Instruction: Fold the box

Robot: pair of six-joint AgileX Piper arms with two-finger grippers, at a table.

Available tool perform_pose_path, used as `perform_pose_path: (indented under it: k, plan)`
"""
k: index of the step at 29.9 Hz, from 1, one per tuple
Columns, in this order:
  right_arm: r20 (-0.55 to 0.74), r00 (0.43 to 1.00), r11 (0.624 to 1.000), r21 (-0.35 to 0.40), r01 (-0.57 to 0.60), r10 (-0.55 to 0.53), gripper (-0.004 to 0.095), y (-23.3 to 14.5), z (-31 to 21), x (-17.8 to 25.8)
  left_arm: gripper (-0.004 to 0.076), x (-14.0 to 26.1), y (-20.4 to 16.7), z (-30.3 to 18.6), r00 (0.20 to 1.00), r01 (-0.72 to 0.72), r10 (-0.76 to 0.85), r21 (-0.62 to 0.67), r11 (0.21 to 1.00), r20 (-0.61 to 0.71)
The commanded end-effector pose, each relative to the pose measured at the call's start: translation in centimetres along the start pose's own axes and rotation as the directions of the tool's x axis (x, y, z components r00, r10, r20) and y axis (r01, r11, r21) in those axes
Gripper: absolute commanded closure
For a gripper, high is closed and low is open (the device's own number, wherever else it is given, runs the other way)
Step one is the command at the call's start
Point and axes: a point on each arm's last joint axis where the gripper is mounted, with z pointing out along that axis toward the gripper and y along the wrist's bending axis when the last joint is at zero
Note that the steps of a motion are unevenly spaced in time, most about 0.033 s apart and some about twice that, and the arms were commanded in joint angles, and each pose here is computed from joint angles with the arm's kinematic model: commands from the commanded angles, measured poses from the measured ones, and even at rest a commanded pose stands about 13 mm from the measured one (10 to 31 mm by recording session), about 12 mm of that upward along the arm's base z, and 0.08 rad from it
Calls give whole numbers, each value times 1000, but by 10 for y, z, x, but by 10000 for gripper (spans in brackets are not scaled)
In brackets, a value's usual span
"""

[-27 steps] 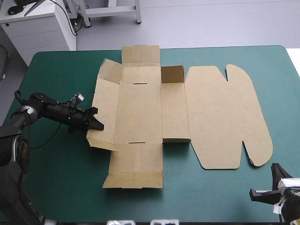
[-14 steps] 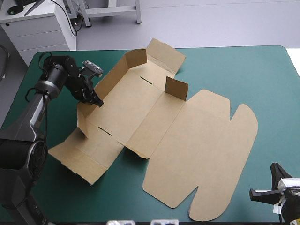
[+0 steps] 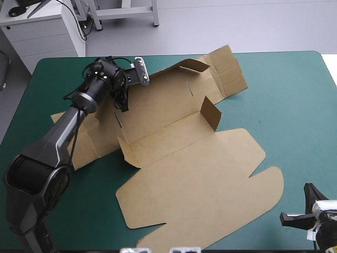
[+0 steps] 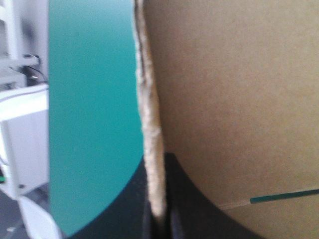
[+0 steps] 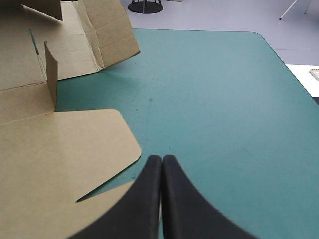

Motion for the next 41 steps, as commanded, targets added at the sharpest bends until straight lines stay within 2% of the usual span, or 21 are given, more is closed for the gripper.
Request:
perform_pose_path:
  k: [1,9,16,21,27,32,36,38,41]
  plan:
    - [70,997,1000,15,8,-9,927,-1,-1,-13,731,-24,14,-35,986,-144,160,-253,957,42]
    - [70,997,1000,14,9,-10,927,-1,-1,-13,731,-76,-19,-49,925,-355,379,-365,861,-6]
    - [70,997,1000,14,9,-10,927,-1,-1,-13,731,-99,-63,-54,905,-401,425,-381,833,-23]
    - [70,997,1000,14,9,-10,927,-1,-1,-13,731,-96,-91,-54,895,-419,443,-426,802,-47]
    - [70,997,1000,14,9,-10,927,-1,-1,-13,731,-77,-122,-73,869,-420,495,-561,713,-21]
    - [70,997,1000,14,9,-10,927,-1,-1,-13,731,-45,-140,-72,815,-520,569,-567,639,-105]
    - [70,997,1000,14,9,-10,927,-1,-1,-13,731,-33,-151,-69,743,-597,653,-582,552,-144]
    - [70,997,1000,14,9,-10,927,-1,-1,-13,731,-31,-152,-71,749,-580,650,-600,552,-127]
    - [70,997,1000,14,9,-10,927,-1,-1,-13,731,-28,-153,-77,810,-493,582,-620,610,-71]
